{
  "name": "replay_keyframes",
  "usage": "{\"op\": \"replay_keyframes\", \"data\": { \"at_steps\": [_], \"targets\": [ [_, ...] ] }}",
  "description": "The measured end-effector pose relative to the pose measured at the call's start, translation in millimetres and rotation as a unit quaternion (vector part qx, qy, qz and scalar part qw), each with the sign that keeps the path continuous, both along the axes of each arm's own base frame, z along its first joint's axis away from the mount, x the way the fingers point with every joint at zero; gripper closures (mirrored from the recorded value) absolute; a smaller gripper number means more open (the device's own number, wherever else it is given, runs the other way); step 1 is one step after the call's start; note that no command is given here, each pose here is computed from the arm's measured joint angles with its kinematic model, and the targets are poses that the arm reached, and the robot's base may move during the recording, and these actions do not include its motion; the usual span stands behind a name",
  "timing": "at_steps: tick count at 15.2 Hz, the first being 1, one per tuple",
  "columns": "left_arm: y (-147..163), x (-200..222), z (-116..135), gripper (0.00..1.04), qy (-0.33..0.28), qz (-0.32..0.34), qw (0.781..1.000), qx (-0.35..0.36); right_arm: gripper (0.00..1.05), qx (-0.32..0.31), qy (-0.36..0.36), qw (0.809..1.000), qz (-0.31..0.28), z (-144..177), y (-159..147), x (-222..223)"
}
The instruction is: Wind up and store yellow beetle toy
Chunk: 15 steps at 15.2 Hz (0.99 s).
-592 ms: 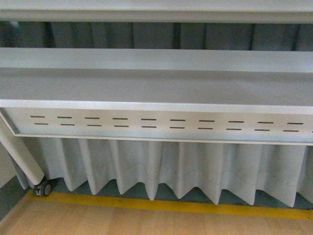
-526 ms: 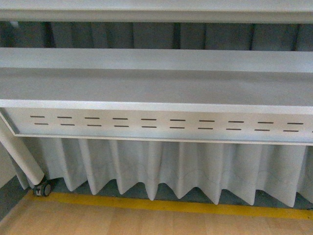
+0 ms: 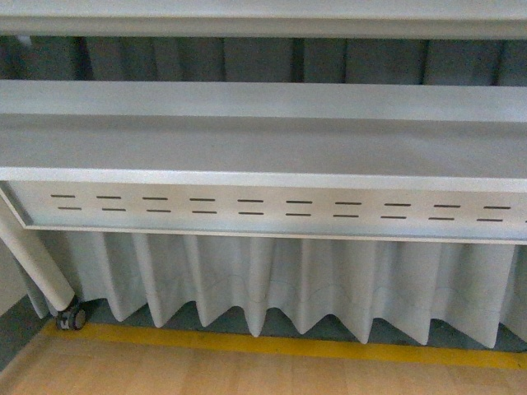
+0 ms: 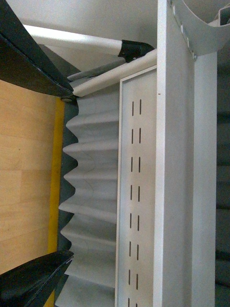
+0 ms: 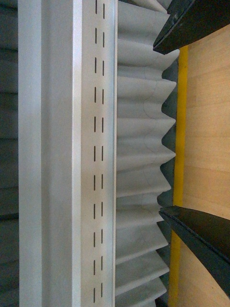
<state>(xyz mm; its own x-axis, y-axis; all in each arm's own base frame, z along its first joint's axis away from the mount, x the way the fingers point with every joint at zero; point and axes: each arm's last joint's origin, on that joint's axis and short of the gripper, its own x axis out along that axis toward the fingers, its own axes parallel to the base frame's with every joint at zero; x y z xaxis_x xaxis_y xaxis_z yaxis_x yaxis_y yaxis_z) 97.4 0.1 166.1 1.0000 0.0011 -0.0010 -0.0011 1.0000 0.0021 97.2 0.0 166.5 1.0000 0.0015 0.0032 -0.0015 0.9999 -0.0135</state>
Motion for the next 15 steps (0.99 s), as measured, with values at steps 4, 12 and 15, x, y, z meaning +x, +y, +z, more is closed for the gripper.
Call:
{"op": "replay_keyframes", "data": {
  "at_steps": [4, 12, 15],
  "targets": [
    [0.0, 0.0, 0.0, 0.07, 0.0, 0.0, 1.0, 0.0, 0.07, 0.0, 0.0, 1.0, 0.0, 0.0, 0.0, 0.0],
    [0.0, 0.0, 0.1, 0.07, -0.001, 0.0, 1.0, -0.001, 0.07, 0.0, 0.0, 1.0, -0.001, 0.0, -0.1, 0.0],
    [0.0, 0.0, 0.1, 0.07, 0.0, 0.0, 1.0, -0.001, 0.07, 0.0, 0.0, 1.0, -0.001, 0.0, -0.1, 0.0]
  ]
}}
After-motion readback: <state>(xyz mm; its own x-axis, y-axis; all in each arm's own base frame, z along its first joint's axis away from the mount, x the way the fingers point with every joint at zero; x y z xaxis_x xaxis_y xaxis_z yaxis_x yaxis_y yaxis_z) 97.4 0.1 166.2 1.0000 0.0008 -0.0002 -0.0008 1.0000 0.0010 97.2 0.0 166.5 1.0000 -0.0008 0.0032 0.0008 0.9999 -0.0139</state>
